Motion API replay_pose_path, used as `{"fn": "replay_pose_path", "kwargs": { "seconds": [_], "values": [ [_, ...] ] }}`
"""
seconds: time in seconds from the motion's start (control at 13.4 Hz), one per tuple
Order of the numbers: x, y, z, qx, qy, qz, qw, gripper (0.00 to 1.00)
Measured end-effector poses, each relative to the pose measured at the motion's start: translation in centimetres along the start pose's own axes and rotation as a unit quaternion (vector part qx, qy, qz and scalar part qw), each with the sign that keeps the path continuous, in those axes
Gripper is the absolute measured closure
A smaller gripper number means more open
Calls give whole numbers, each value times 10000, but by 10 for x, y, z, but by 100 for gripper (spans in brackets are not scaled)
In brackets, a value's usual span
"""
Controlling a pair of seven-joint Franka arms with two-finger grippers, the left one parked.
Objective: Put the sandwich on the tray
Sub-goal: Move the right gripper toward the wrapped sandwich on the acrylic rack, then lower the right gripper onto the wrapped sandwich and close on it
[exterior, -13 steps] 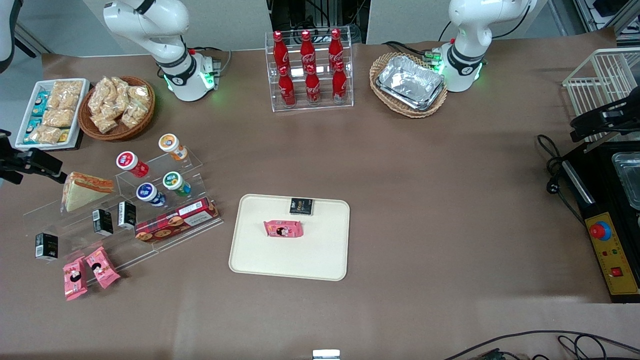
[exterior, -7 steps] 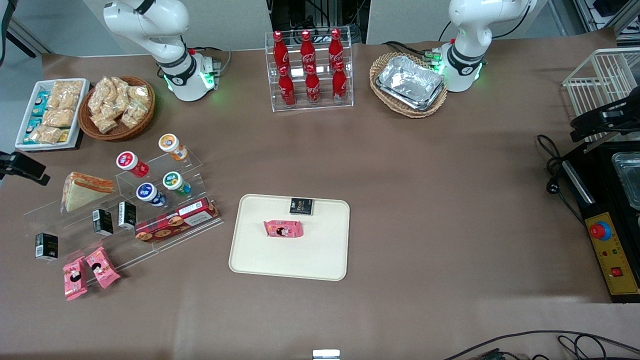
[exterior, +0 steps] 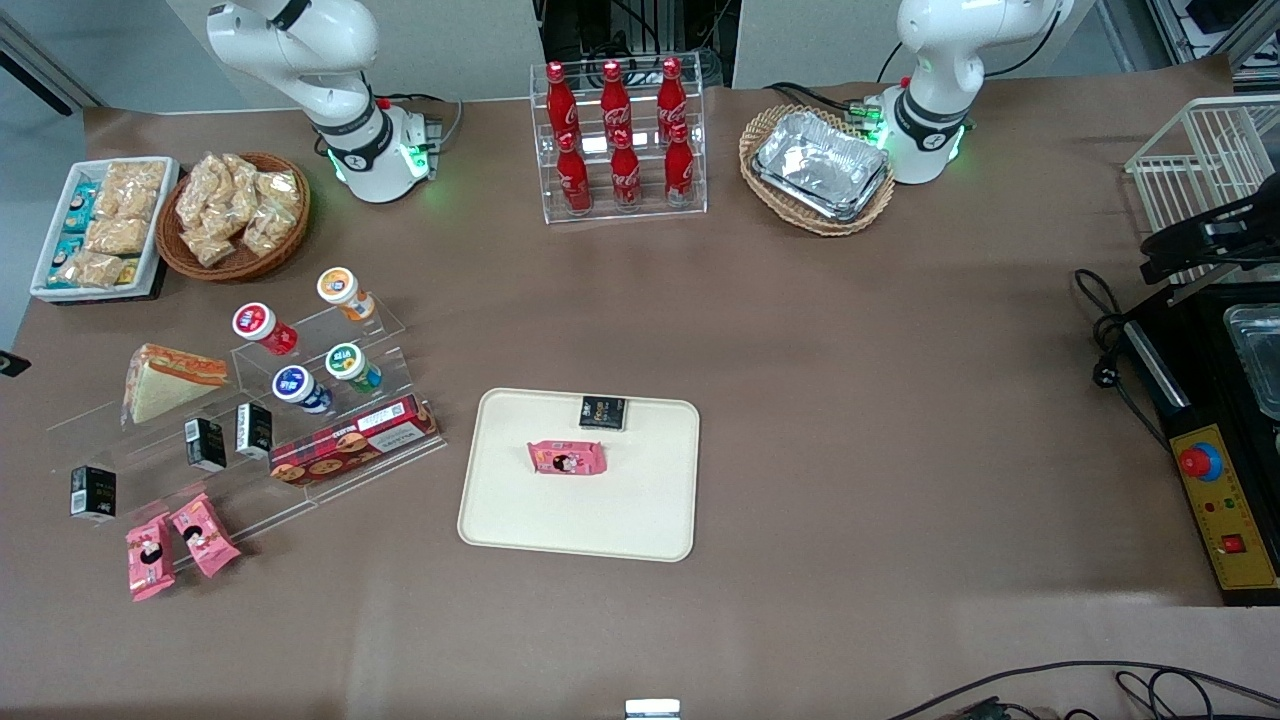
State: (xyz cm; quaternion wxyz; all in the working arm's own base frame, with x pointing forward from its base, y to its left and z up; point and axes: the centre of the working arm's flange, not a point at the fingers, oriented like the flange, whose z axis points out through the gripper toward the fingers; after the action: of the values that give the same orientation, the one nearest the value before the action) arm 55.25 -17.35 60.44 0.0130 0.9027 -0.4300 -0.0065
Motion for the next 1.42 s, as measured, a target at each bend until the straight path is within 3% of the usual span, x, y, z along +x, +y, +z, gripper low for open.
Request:
{"fn": "replay_pose_path", "kwargs": {
  "seconds": [0.22,0.75,1.42],
  "values": [
    [13,10,15,-67,-156,448,9989,0],
    [32,4,72,-405,-449,500,9969,0],
    [35,2,153,-209,-465,583,9970,0]
  ]
}}
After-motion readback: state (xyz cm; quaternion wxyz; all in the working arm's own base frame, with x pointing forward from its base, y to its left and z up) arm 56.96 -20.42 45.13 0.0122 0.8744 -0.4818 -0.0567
